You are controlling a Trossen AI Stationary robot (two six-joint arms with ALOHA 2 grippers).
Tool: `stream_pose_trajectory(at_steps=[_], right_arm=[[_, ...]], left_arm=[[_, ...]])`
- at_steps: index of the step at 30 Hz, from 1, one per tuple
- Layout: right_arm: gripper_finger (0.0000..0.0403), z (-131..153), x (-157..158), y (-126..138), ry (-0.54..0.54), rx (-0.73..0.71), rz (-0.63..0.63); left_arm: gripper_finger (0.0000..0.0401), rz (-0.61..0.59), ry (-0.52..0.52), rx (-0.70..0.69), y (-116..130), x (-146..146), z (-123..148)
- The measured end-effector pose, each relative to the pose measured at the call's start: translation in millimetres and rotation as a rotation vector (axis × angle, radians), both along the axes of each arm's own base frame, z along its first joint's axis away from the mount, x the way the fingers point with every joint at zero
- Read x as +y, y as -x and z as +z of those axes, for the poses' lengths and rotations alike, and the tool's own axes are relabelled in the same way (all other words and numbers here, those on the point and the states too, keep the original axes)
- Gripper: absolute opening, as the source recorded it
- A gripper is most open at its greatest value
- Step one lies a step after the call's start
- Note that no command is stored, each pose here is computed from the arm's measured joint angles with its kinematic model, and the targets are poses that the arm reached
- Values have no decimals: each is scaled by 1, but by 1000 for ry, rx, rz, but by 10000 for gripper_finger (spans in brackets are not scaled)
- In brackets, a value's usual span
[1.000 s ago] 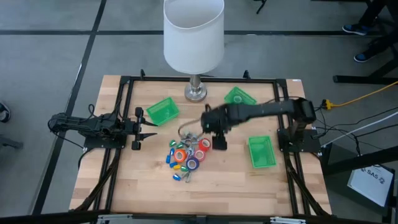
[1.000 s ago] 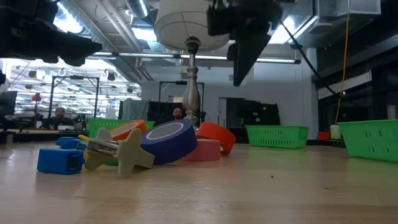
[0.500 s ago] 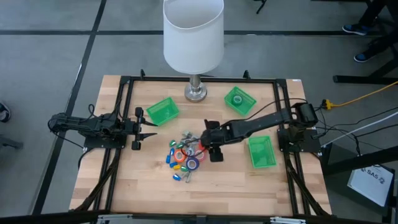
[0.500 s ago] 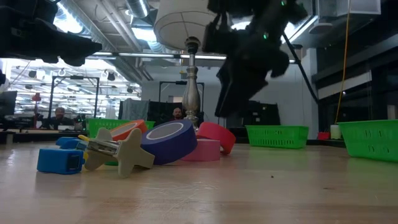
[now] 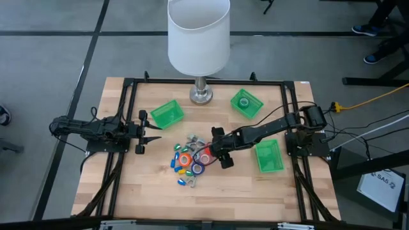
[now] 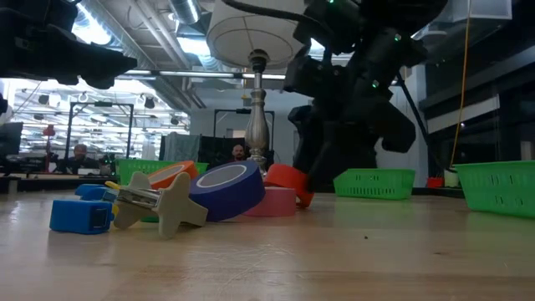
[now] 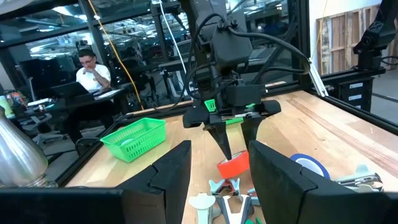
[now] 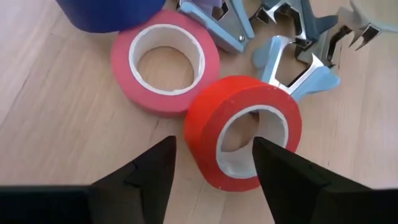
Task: Pick and place Stapler, Stapler remover, tape
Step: Put the red tape into the top right green bin
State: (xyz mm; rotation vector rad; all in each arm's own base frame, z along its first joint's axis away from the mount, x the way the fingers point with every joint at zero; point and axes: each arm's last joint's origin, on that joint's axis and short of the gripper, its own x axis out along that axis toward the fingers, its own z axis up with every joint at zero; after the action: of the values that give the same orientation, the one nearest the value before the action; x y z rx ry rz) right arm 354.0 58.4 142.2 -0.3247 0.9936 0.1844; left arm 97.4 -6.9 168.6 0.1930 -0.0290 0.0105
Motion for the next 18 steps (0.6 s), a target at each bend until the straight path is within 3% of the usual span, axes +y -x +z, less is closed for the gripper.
stream_pose_trajectory(at_steps=[13,18], right_arm=[[54,-21,-7,-8,-30,29,-3],[46,-9,-6,-8,-55,64,-16]], left_arm=[[157,0,0,0,0,0,0],[157,0,0,0,0,0,0]])
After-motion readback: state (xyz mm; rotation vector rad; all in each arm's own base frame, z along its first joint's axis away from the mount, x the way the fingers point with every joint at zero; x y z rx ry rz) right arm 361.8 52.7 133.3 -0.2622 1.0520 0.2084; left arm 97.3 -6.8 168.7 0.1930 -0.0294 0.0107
